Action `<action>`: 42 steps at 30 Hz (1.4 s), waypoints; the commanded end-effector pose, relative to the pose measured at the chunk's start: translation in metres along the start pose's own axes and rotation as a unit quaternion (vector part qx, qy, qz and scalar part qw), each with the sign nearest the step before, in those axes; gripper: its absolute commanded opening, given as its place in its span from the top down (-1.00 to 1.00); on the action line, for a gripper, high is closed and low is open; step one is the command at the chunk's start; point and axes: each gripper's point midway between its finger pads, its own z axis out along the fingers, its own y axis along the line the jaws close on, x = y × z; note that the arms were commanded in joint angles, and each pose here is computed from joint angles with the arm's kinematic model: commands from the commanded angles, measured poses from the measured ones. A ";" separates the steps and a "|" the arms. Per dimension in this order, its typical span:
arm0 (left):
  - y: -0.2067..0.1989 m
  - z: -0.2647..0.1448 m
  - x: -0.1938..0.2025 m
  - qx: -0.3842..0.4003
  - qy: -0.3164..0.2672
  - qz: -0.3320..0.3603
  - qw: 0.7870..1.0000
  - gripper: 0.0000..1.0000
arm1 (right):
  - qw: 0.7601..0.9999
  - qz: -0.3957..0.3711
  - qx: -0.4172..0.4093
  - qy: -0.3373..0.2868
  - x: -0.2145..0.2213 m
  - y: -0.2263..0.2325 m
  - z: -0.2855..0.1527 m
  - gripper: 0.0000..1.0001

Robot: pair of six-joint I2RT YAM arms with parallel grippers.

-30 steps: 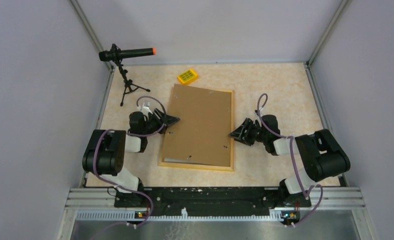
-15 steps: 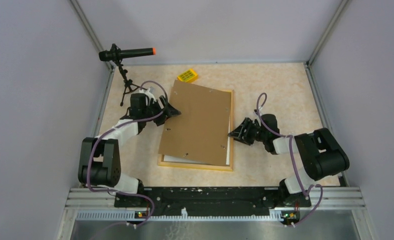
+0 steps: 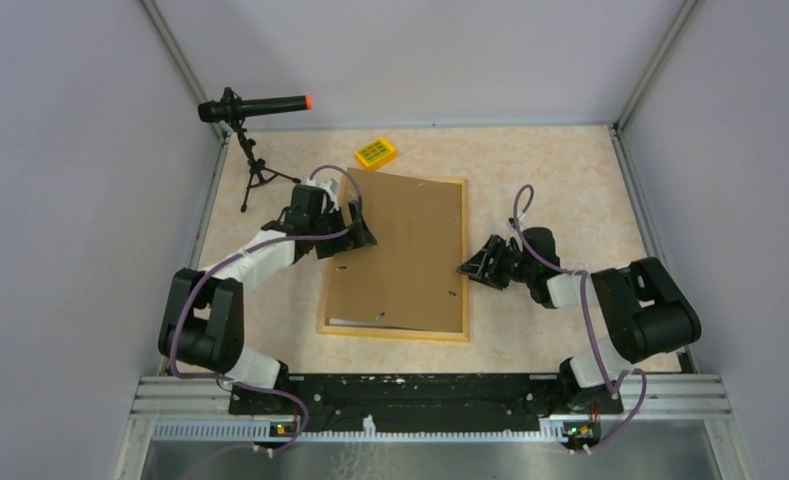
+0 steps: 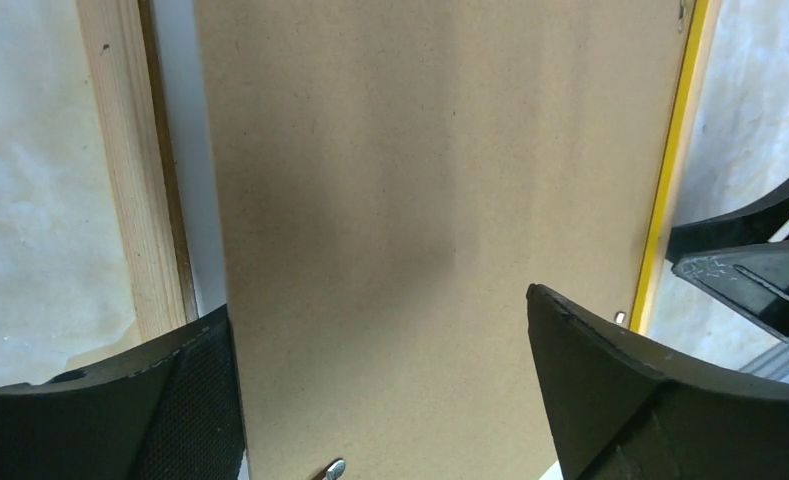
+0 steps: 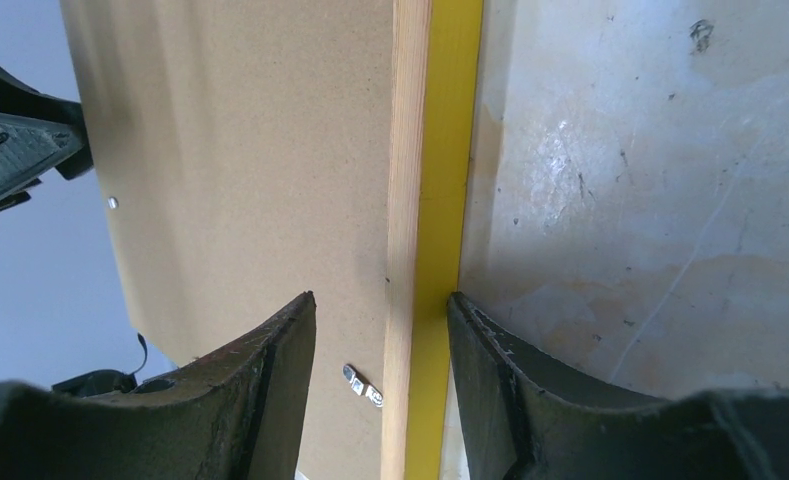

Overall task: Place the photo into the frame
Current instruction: Place the photo frame item in the photo frame.

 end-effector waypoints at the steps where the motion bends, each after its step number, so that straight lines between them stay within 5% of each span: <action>1: -0.010 -0.001 -0.005 -0.033 0.020 0.058 0.998 -0.97 | 0.999 -0.019 0.030 0.007 0.002 -0.009 0.002 -0.04; 28: -0.003 -0.060 -0.018 -0.142 0.023 0.169 0.975 -0.97 | 0.998 -0.045 0.046 0.010 0.004 -0.017 0.001 -0.05; 36: 0.020 -0.067 -0.032 -0.089 -0.056 0.075 0.992 -0.97 | 0.997 -0.053 0.051 0.022 0.009 -0.021 0.000 -0.07; 42: 0.036 -0.038 0.009 -0.057 -0.022 -0.011 0.998 -0.98 | 0.996 -0.063 0.058 0.018 0.009 -0.021 -0.005 -0.12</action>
